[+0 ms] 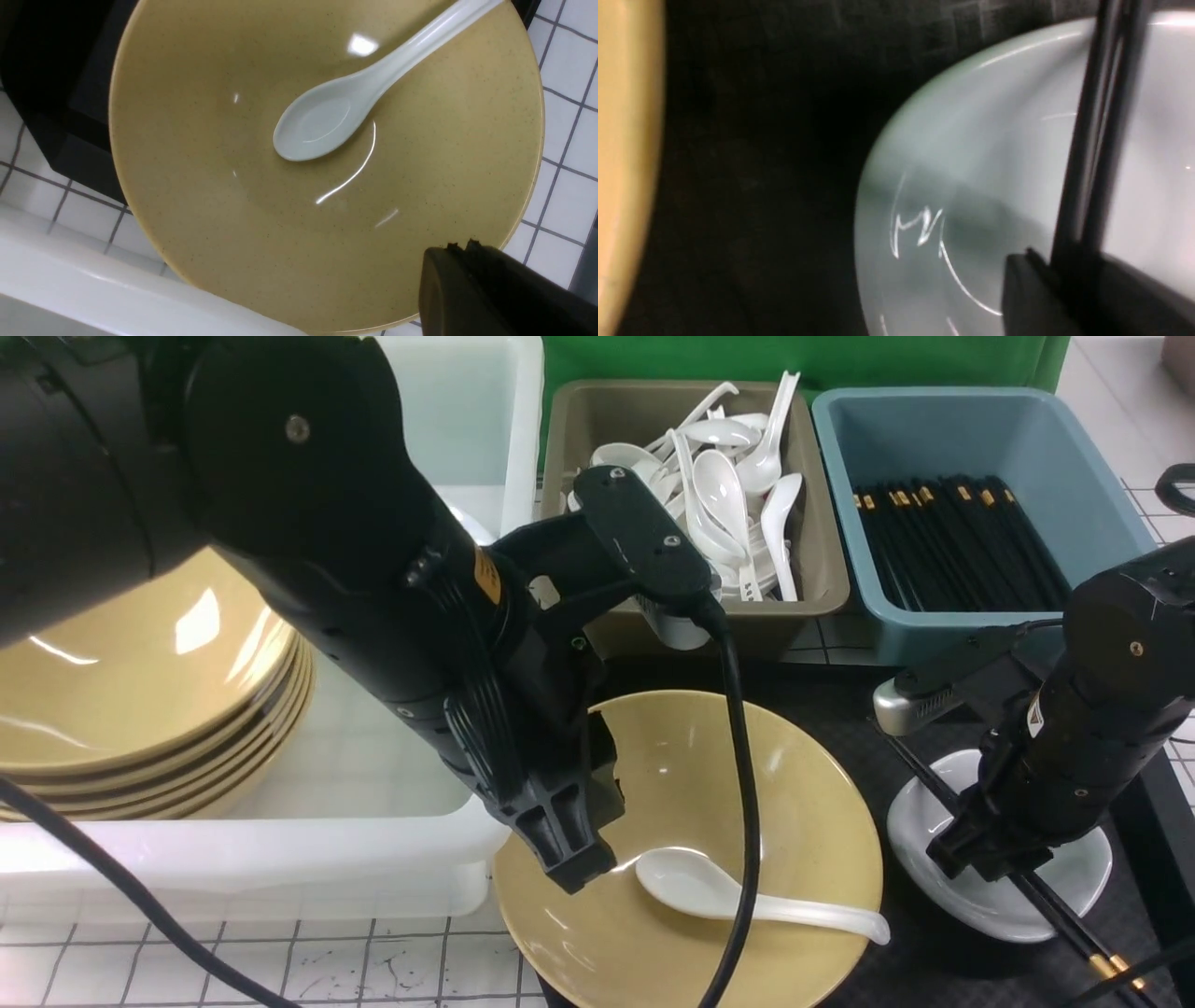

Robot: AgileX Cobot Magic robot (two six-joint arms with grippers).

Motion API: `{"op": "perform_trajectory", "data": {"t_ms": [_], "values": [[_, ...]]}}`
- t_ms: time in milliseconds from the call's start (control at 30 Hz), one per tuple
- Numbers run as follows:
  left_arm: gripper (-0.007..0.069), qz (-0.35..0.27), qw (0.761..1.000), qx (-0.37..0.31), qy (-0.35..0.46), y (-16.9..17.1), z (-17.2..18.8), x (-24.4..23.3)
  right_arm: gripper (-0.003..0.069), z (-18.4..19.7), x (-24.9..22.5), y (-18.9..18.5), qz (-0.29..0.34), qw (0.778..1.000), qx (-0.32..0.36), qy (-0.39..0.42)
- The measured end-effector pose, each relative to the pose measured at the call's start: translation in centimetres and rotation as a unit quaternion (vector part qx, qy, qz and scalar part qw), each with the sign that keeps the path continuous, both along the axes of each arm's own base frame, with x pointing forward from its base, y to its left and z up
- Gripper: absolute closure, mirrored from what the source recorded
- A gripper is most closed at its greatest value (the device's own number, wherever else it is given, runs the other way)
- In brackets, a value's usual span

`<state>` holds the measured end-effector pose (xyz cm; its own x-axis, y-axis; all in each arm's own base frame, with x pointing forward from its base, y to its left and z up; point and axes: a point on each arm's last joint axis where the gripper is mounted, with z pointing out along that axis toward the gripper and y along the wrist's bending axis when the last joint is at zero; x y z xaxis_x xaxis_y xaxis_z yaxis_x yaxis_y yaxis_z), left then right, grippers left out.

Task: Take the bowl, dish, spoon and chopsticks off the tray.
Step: Use the right arm to grab the chopsticks, then use the right arm to put the chopsticks into the small storage box on the right

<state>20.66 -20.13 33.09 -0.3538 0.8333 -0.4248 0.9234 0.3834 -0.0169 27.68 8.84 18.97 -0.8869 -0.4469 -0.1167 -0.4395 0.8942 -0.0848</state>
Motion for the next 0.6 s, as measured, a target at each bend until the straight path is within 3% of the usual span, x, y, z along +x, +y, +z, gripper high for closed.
{"op": "perform_trajectory", "data": {"t_ms": [300,600], "values": [[0.0638,0.013,0.999,-0.030,-0.035,-0.4,0.3,0.7,0.0501,2.4,-1.1,-0.4,-0.002,1.000,0.003,-0.012],[0.0638,0.084,0.973,-0.155,-0.146,-3.6,2.9,5.1,0.0501,11.8,0.9,-0.1,-0.001,0.982,0.048,-0.181]]}}
